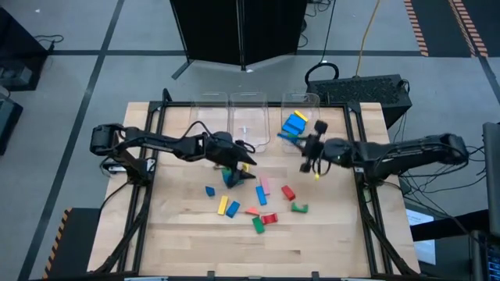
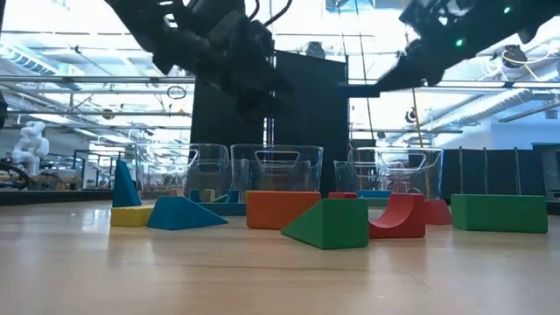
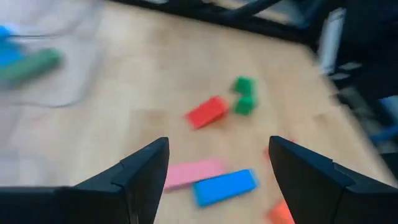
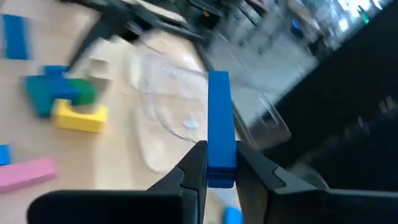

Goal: Sort blocks by size
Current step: Put the dark blue rectangular block into the right transparent bin

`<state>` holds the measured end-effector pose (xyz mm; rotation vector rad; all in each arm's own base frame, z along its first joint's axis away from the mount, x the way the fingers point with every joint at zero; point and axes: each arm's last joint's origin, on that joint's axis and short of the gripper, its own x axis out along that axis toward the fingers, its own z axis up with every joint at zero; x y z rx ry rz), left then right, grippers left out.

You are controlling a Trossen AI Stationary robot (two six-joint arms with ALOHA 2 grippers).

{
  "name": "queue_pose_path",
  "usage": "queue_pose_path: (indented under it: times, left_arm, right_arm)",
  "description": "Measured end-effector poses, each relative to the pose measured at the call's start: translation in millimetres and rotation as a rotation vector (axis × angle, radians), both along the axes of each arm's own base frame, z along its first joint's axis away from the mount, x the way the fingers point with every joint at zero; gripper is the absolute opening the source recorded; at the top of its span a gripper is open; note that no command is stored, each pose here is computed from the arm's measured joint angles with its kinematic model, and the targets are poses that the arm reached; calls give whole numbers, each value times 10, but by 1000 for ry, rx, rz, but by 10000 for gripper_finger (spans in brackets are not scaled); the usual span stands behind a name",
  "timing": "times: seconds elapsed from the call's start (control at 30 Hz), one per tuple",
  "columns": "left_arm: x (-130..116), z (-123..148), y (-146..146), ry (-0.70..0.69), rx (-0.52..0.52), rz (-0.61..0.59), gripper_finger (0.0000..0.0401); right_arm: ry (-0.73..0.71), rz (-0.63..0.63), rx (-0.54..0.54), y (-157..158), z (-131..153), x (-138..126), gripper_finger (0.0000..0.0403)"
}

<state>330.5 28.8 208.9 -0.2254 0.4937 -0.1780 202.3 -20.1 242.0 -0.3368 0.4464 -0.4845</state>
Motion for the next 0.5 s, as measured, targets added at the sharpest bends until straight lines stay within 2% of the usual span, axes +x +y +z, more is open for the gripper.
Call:
queue_pose_path:
  times: [0.27,0.5]
  left_arm:
    - [-119,172,-18,-1,191,107,276]
    - [-118,87,-12,25,222,123,276]
  right_arm:
    - [-26,-109,324,-530,-96,-172,52]
    - [-27,-200,509,-865,-254,-233,52]
